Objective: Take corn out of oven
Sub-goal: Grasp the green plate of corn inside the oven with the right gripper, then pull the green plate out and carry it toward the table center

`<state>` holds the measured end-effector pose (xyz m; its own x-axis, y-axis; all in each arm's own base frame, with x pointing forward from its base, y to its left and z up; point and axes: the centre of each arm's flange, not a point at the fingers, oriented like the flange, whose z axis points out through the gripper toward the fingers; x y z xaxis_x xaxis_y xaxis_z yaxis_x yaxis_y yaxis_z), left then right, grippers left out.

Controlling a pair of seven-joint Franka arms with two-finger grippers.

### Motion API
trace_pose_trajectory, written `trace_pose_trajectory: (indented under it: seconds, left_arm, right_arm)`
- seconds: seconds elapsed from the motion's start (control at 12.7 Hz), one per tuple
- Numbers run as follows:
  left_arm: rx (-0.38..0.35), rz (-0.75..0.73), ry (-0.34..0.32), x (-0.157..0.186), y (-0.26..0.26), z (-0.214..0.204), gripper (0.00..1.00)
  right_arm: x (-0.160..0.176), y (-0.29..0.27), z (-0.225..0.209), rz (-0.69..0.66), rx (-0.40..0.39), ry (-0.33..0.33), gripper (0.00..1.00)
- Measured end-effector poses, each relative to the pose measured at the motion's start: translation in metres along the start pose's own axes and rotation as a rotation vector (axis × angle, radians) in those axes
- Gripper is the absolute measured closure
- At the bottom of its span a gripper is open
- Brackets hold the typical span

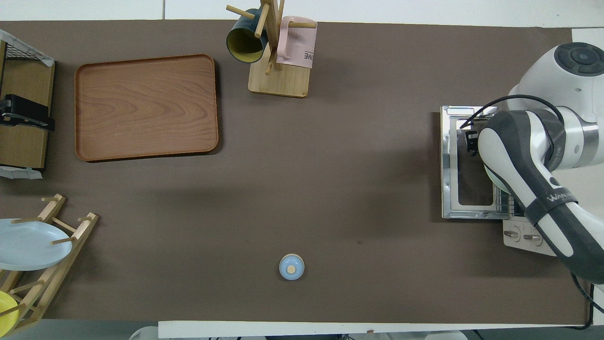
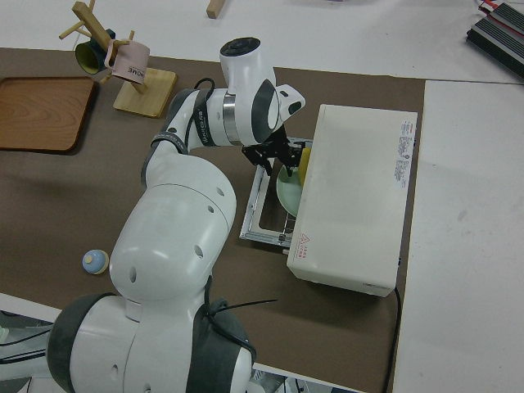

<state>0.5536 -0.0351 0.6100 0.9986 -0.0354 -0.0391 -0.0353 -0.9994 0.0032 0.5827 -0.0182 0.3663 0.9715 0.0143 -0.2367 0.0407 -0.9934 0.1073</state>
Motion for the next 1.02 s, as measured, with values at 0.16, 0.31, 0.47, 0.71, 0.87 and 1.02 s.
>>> trace_pose_trajectory:
  seconds: [0.16, 0.31, 0.47, 0.71, 0.87, 1.02]
  left_arm:
    - [0.0, 0.0, 0.0, 0.0, 0.0, 0.0, 0.0]
    - [0.0, 0.0, 0.0, 0.0, 0.0, 0.0, 0.0]
    - [0.0, 0.0, 0.0, 0.0, 0.0, 0.0, 0.0]
    - [0.0, 0.0, 0.0, 0.0, 0.0, 0.0, 0.0]
    - [0.0, 0.0, 0.0, 0.0, 0.0, 0.0, 0.0]
    - [0.0, 0.0, 0.0, 0.0, 0.0, 0.0, 0.0]
  right_arm:
    - [-0.001, 0.007, 0.001, -0.038, 0.002, 0.003, 0.72]
    - [-0.002, 0.006, -0.002, -0.087, -0.005, 0.007, 0.95]
    - [-0.004, -0.018, -0.012, -0.151, -0.055, 0.009, 0.95]
    - [-0.007, -0.115, -0.055, -0.179, -0.111, 0.038, 0.97]
    - [-0.016, -0.206, -0.088, -0.134, -0.136, 0.056, 0.97]
    - [-0.025, -0.304, -0.098, -0.087, -0.149, 0.074, 0.97]
